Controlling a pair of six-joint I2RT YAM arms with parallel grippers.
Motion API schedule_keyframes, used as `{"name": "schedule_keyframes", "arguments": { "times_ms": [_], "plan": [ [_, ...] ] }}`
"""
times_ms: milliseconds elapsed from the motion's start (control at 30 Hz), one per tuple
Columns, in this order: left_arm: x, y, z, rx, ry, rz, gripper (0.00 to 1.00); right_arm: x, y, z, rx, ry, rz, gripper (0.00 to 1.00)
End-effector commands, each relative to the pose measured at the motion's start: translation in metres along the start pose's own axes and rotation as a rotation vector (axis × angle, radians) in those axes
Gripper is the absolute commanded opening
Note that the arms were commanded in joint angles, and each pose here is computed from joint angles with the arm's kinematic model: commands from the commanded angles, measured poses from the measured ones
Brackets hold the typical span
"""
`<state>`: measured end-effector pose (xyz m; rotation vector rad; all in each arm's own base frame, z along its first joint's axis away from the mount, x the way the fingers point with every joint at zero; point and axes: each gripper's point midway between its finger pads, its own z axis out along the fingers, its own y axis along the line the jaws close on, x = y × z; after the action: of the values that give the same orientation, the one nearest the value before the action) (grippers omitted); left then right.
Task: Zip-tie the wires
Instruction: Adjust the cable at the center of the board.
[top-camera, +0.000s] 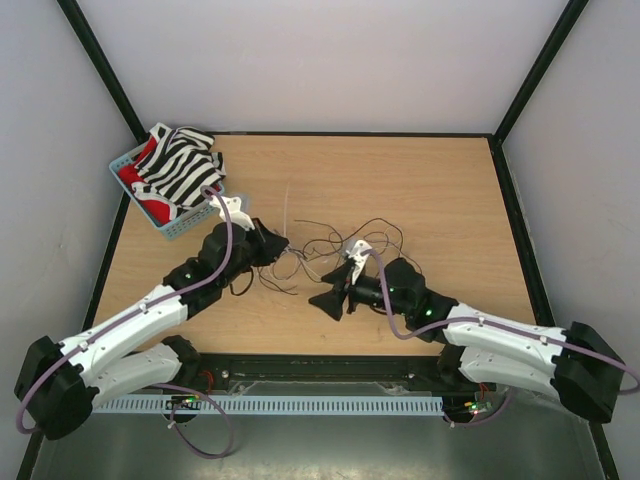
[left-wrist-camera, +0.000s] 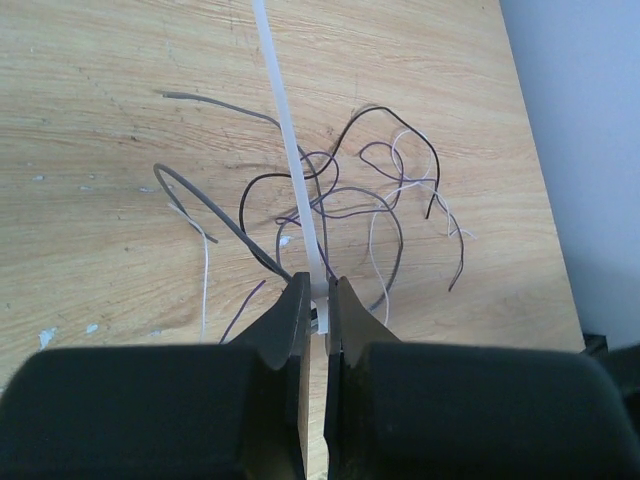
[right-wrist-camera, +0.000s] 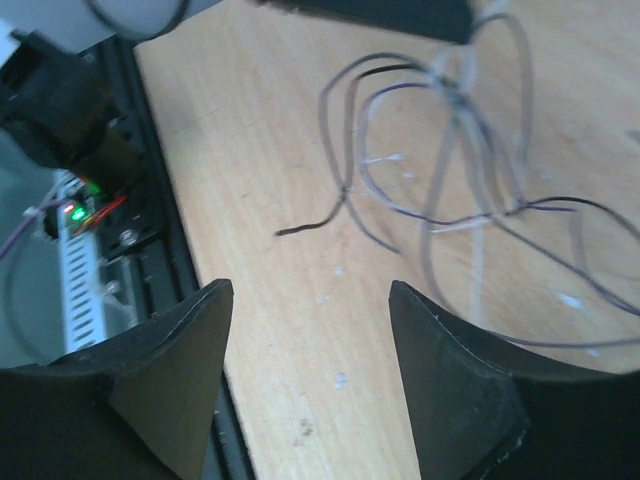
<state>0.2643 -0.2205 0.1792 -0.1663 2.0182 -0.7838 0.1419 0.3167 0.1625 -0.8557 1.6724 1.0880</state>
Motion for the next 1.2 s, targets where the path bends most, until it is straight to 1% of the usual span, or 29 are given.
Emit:
{"name": "schedule_keyframes", "arguments": {
  "times_ms": [0,167,267,300,367,467,567,733,900,1167],
  "plan": [
    [-0.017,-0.020,-0.009,0.100,-0.013,0.097,0.00,-0.003,-0.041,-0.018,0.158,0.030,-0.028,0.71],
    [-0.013,-0.029,-0.018,0.176,0.033,0.164,0.00,-0.027,-0.064,-0.009,0.189,0.023,0.047,0.65],
    [-0.011,-0.036,-0.023,0.230,0.051,0.215,0.00,-0.026,-0.066,0.007,0.153,0.062,0.071,0.61],
    [-0.010,-0.038,-0.025,0.246,0.059,0.230,0.00,-0.026,-0.066,0.011,0.139,0.070,0.071,0.59],
    [-0.008,-0.040,-0.028,0.273,0.068,0.252,0.00,-0.027,-0.070,0.018,0.138,0.073,0.058,0.57],
    [-0.005,-0.038,-0.031,0.284,0.091,0.262,0.00,-0.036,-0.083,0.023,0.170,0.043,0.022,0.57],
    [-0.001,-0.034,-0.032,0.277,0.109,0.258,0.00,-0.050,-0.089,0.025,0.153,-0.002,-0.014,0.57],
    [0.000,-0.033,-0.034,0.287,0.118,0.256,0.00,-0.048,-0.081,0.030,0.061,0.030,-0.059,0.56],
    [-0.002,-0.034,-0.036,0.304,0.117,0.272,0.00,-0.042,-0.069,0.026,-0.002,0.038,-0.070,0.60],
    [-0.009,-0.032,-0.040,0.298,0.140,0.209,0.00,-0.056,-0.078,0.015,0.056,-0.011,-0.109,0.64]
  ]
}}
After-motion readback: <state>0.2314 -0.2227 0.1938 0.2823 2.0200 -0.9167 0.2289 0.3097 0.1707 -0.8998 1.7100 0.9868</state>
